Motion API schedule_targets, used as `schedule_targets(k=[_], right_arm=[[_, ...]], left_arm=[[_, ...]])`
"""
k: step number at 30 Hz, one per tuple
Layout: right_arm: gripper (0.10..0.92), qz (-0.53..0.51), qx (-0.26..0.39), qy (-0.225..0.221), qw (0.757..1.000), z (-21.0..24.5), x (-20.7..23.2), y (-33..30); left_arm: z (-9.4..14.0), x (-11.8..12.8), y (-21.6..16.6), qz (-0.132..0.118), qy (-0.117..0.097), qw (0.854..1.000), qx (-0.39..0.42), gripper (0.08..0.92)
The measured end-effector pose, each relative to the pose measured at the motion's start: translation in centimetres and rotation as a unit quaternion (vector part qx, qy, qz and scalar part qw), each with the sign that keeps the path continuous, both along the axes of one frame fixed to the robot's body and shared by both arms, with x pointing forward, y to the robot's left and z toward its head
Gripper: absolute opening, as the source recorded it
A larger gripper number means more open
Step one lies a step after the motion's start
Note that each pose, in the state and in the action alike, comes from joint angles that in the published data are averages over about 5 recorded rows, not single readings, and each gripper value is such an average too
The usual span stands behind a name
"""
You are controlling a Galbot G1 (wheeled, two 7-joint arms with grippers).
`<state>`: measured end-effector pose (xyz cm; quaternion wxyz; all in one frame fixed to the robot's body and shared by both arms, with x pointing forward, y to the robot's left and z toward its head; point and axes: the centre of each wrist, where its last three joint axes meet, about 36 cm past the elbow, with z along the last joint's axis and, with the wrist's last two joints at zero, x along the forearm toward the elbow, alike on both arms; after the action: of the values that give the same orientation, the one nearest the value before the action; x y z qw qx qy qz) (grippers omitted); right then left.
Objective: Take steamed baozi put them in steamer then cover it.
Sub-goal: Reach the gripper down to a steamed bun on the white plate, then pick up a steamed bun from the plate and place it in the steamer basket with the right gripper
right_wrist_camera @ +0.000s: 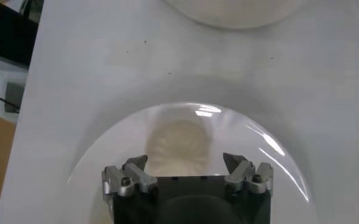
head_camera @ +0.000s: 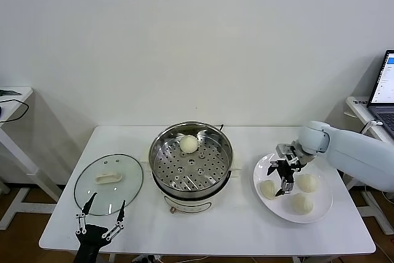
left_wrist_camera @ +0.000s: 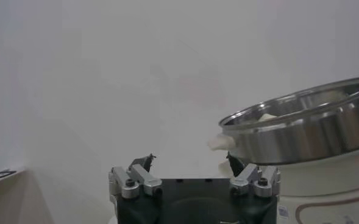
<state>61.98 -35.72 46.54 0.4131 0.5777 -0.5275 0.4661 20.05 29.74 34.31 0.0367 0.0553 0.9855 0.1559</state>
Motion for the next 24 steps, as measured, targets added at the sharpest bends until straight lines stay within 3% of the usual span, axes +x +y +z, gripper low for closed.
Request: schedule_targets(k=[3,13,24], right_arm=[[0.810,-0.002,-0.001,0.001,1.000,-0.4,-0.2,0.0],[0.654,-0.004,0.002,-0.007,1.000,-0.8,-0.4,0.0],[0.636,0.026,0.003,-0.034,0.999,5.0,1.7,0.3]], left_arm=[[0.0,0.0,0.0,0.001,0.000,1.000,0.000,0.823],[-0.1,0.1,0.0,0.003,0.000,1.000,-0.001,0.823],[0.0,0.3,0.2,0.003,-0.005,1.000,0.001,0.823]])
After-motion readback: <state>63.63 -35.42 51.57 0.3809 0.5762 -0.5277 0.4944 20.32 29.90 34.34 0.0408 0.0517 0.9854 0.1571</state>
